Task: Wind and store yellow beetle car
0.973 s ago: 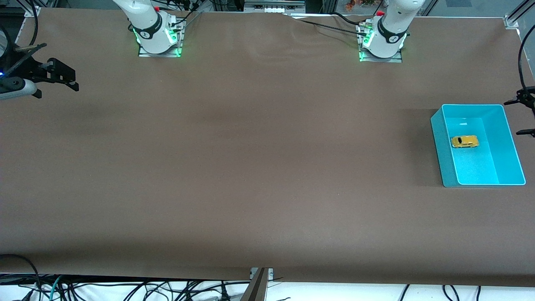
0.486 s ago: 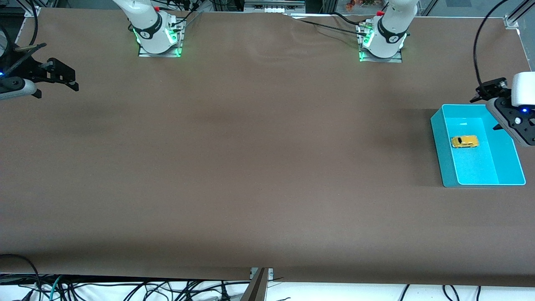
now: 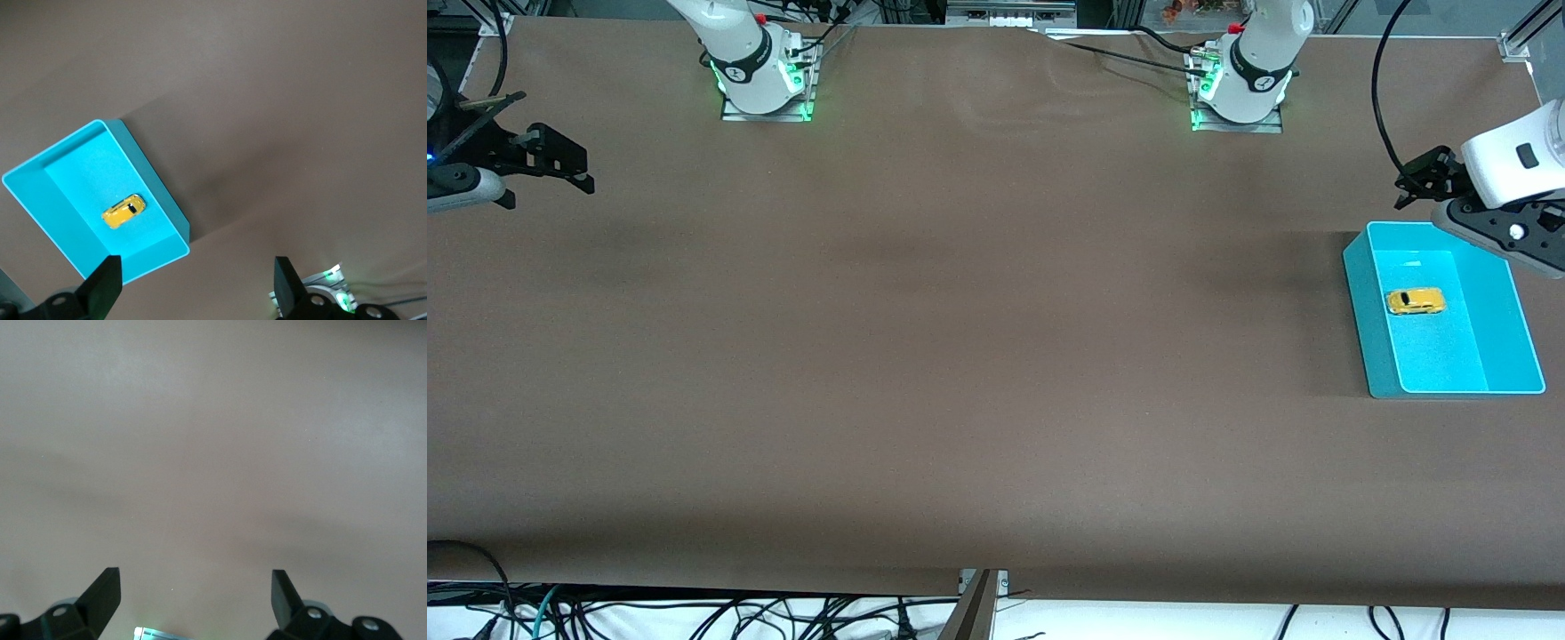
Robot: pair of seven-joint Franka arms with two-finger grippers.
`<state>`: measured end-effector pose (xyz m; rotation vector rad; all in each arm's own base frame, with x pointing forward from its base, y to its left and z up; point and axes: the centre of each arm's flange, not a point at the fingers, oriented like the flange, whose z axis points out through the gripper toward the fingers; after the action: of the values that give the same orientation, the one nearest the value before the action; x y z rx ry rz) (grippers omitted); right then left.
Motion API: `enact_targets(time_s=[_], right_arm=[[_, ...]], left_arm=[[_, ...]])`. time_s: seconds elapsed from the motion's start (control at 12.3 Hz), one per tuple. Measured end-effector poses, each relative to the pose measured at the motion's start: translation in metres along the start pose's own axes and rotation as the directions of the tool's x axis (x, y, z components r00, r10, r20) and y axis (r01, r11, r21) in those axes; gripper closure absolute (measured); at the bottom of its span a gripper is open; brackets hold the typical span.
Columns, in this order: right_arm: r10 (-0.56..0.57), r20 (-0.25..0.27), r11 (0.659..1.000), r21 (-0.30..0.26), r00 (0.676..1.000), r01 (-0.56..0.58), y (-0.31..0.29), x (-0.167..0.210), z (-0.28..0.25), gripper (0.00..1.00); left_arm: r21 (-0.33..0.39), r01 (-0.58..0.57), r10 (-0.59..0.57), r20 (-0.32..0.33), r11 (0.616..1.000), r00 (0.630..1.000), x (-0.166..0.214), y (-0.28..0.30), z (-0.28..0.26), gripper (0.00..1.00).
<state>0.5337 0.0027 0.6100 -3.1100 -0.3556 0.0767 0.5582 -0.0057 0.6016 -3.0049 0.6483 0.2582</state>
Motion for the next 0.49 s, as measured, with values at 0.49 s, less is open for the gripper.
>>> enact_targets(time_s=[0.49], right_arm=[[-0.002, 0.000, 1.000, 0.000, 1.000, 0.002, 0.000, 0.000, 0.000, 0.00]], left_arm=[[-0.009, 0.277, -0.276, -0.123, 0.961, 0.953, 0.008, 0.013, 0.006, 0.00]])
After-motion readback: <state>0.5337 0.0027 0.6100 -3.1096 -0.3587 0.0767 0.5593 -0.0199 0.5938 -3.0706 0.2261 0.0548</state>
